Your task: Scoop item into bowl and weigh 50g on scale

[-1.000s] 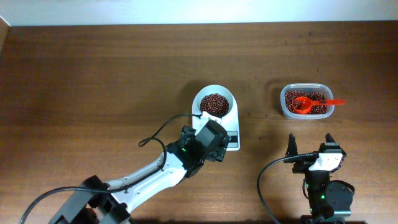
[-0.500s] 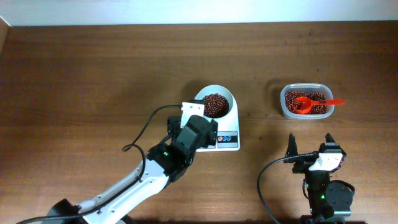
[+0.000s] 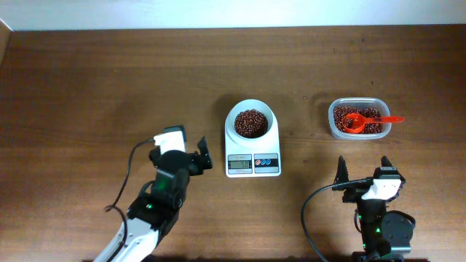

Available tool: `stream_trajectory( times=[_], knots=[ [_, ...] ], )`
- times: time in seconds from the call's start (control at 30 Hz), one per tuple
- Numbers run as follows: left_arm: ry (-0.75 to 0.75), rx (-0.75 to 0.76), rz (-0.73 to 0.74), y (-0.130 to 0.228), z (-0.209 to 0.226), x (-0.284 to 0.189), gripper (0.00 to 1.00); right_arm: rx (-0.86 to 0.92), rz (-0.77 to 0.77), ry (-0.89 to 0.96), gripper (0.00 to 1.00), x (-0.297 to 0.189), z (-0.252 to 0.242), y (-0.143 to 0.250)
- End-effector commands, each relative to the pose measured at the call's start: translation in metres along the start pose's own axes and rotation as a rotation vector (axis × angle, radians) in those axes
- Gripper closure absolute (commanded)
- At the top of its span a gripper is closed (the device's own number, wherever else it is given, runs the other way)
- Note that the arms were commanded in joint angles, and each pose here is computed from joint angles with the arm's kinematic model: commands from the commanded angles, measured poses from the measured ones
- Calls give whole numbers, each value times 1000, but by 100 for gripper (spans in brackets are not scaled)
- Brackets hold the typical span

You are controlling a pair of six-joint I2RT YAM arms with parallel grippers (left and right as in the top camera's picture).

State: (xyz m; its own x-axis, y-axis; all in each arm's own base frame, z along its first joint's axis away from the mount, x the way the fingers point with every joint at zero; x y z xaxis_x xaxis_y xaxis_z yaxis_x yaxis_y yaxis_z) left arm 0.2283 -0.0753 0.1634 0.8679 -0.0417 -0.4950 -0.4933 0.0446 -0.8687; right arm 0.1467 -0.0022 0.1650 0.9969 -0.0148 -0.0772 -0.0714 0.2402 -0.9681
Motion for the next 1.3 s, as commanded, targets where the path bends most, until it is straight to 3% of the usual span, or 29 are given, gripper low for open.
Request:
stream_trajectory(
  times=[0.0,0.17,0.57,0.63,0.8,1.03,1.27],
  knots=[
    [-16,-28,-21,14,15,-9,2,5,-3,13,1,0,-2,1],
    [-27,-80,-110,40,33,-19,1,5,-3,13,1,0,-2,1],
    [-110,-105,-121,76,54,-44,1,5,-3,13,1,0,-2,1],
    [-110,29,-218,64,54,-53,1,5,-3,13,1,0,-2,1],
    [-164,201,-323,52,59,-65,1,5,-3,13,1,0,-2,1],
    [-185,219,-416,43,74,-75,1,5,-3,13,1,0,-2,1],
    [-148,224,-418,44,76,-75,1,5,-3,13,1,0,-2,1]
  ],
)
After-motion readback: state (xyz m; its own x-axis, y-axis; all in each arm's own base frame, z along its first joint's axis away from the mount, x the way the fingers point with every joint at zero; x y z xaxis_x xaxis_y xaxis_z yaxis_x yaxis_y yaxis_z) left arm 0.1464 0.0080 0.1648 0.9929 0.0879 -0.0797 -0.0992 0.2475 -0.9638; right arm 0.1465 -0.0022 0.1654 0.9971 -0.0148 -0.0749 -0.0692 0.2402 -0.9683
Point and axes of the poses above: each gripper's point midway between its finger pads, its own x axis out along the fingers, its own z axis along the line the jaws close on, y = z × x, the point moved 10 cm from there along -x, back along the fingers, and after that the axes turned 14 degrees about x, right-handed, at the moved point
